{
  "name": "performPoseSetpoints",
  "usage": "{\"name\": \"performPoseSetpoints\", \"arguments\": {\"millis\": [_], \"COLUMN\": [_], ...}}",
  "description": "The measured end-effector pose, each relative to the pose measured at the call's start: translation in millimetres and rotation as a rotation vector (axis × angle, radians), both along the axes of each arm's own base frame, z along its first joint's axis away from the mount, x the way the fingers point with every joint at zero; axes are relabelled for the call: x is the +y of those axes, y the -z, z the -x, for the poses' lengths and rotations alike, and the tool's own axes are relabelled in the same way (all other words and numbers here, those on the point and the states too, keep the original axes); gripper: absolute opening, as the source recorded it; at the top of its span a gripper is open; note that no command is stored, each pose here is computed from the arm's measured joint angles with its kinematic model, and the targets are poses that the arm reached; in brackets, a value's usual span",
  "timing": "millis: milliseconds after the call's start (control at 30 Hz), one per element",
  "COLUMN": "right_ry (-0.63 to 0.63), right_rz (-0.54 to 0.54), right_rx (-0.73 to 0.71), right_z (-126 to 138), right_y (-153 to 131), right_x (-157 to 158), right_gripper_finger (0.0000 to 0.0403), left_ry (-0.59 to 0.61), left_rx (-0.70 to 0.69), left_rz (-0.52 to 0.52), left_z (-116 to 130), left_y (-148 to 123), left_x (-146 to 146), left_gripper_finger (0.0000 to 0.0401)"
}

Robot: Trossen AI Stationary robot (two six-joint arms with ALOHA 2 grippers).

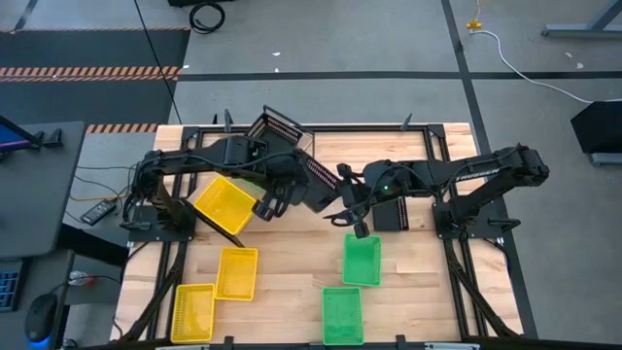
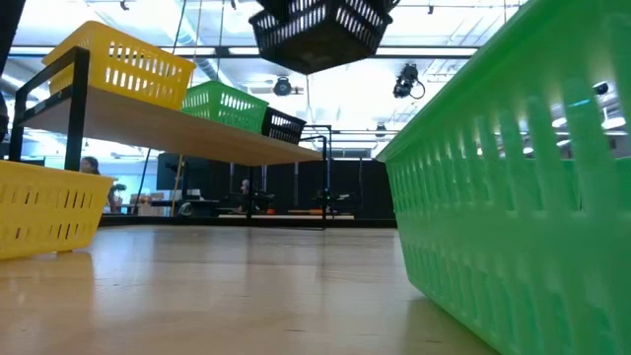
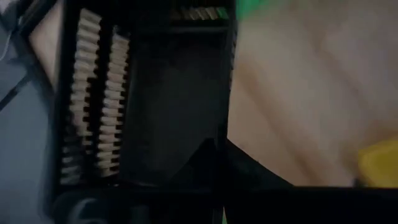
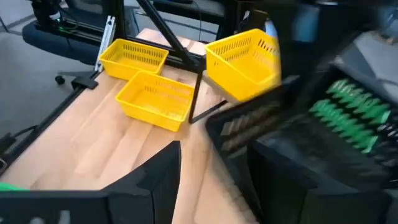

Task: Stack baskets on shelf by color
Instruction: Stack the left black bin on top of the other black bin on the shelf

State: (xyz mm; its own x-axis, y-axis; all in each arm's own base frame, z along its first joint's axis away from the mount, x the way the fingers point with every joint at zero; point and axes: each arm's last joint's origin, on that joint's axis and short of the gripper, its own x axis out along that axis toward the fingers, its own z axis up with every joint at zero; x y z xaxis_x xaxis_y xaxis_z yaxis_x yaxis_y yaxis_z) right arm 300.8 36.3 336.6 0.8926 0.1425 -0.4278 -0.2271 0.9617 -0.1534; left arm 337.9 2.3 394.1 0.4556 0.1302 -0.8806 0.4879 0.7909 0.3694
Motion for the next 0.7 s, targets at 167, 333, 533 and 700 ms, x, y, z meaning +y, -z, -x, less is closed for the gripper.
{"name": "performPoseSetpoints", "arguments": {"millis": [167, 333, 533, 700], "right_ry": [0.02, 0.069, 0.111, 0.116], "right_rz": [-0.01, -0.002, 0.017, 0.029], "right_rx": [-0.029, -0.12, -0.11, -0.051], "right_z": [3.2, 11.8, 25.4, 29.7], "right_y": [-5.9, -21.7, -28.6, -24.1], "right_x": [-1.0, -4.2, -6.9, -7.7], "right_gripper_finger": [0.0199, 0.0199, 0.0198, 0.0198], "left_ry": [-0.059, -0.14, -0.17, -0.177], "left_rx": [0.034, 0.047, 0.032, 0.037], "left_rz": [-0.074, -0.139, -0.22, -0.259], "left_z": [5.2, 8.8, 20.7, 34.5], "left_y": [-0.4, -1.5, -12.2, -20.5], "left_x": [16.4, 35.6, 56.9, 79.3], "left_gripper_finger": [0.001, 0.001, 0.001, 0.001]}}
